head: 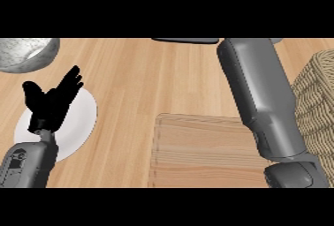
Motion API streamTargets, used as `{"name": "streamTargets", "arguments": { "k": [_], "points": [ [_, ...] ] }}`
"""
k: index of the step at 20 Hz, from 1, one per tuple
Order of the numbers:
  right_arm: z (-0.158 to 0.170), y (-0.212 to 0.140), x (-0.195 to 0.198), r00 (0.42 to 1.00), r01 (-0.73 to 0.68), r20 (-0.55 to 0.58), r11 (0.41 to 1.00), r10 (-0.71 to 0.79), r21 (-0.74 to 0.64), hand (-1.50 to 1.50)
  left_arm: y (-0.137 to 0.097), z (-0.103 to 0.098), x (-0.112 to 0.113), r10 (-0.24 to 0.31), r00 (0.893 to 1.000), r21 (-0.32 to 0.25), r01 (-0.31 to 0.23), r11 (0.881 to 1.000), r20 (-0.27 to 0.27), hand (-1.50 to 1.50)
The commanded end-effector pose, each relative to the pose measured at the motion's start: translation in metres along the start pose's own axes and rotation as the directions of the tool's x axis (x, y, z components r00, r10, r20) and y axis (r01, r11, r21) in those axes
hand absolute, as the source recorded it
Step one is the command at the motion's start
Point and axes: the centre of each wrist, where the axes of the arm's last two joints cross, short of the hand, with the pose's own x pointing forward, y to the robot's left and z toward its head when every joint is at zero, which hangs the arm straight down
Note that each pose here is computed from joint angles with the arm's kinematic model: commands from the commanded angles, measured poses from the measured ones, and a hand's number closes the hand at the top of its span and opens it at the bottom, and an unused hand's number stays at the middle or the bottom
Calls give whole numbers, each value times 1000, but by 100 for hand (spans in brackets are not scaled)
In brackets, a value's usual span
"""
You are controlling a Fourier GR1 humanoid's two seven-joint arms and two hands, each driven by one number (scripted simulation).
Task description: Pick the squash from the cutting board and place it in the basket
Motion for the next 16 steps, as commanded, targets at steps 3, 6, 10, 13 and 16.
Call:
{"name": "streamTargets", "arguments": {
  "k": [3, 6, 10, 13, 16],
  "points": [
    [-33, -27, 37, 977, -19, -215, 993, -6, -114, 150, 2, -2, 2, 5, 1000, 17, -5, 1000, -4, 0],
    [-49, -25, 33, 972, -32, -235, 984, -10, -174, 150, 9, -2, 4, -4, 1000, 14, 4, 1000, 6, 0],
    [-68, -29, 30, 959, -110, -278, 969, 46, -219, 150, 15, -1, -4, 5, 1000, 40, -5, 999, -9, 0],
    [-83, -21, 13, 936, -219, -325, 946, 135, -240, 150, -2, 4, -4, 34, 999, 22, -34, 999, -14, 0],
    [-107, -28, 1, 916, -261, -372, 928, 151, -266, 150, 14, 14, -20, 19, 999, 37, -18, 999, -33, 0]
  ]
}}
